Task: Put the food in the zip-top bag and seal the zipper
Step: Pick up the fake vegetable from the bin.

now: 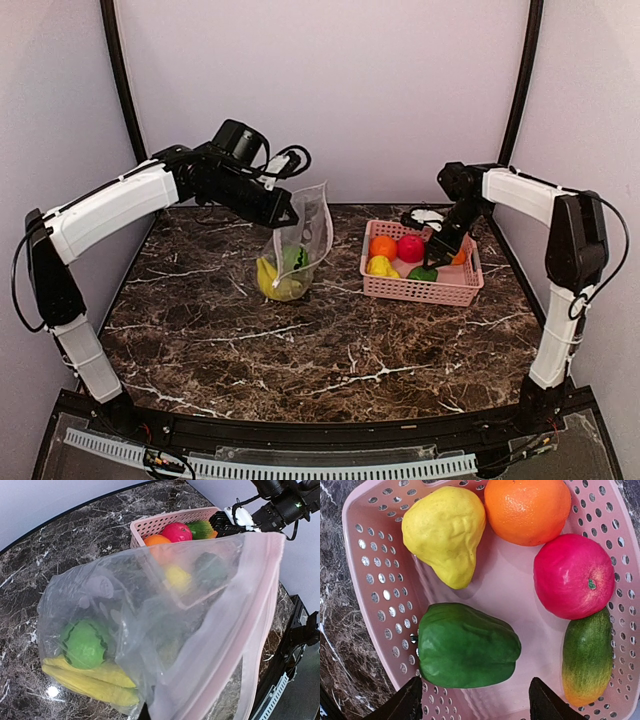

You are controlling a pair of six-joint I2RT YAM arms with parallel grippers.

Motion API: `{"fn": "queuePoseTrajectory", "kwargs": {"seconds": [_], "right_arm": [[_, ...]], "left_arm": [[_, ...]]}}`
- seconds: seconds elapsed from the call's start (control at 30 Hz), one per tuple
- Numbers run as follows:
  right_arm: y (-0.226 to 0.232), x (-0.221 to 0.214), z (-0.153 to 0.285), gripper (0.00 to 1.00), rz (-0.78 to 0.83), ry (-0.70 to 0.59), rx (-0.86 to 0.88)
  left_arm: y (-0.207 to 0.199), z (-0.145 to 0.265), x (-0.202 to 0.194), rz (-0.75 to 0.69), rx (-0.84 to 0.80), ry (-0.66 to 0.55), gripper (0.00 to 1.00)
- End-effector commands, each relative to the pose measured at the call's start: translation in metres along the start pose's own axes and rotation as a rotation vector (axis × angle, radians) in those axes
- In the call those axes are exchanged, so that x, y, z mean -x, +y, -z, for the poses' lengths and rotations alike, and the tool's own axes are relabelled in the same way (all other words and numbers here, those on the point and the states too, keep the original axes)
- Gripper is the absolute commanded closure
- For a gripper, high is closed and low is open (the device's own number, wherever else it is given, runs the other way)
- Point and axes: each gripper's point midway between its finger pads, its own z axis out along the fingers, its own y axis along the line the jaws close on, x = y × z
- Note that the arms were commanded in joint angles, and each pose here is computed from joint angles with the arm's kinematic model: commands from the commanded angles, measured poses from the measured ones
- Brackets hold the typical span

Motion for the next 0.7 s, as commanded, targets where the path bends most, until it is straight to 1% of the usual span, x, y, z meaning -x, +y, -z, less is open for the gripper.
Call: {"fn": "queuePoseTrajectory", "kwargs": {"seconds": [0.0, 0.2, 0.5, 0.57, 0.67], "right_arm": [[-0.008, -0.001, -0.005, 0.28, 0.082, 0.038, 0.004], [-0.014, 0.004, -0.014, 0.27, 0.137, 0.053, 0.035], [0.011, -0.014, -0.023, 0.26, 0.262, 0.118, 0.129], [0.016, -0.015, -0.027, 0.24, 0.262, 0.123, 0.157], [0.022, -0.014, -0.035, 0.17, 0.235, 0.121, 0.194]], "left_arm": [[-0.011, 0.033, 0.017, -0.027, -0.042, -0.110, 0.99], [-0.013, 0.035, 0.016, -0.023, -0.058, -0.122, 0.99], [-0.015, 0.035, 0.014, -0.018, -0.074, -0.124, 0.99], [-0.014, 0.033, 0.013, -0.015, -0.074, -0.120, 0.99], [-0.015, 0.033, 0.012, -0.011, -0.080, -0.119, 0.99]]}}
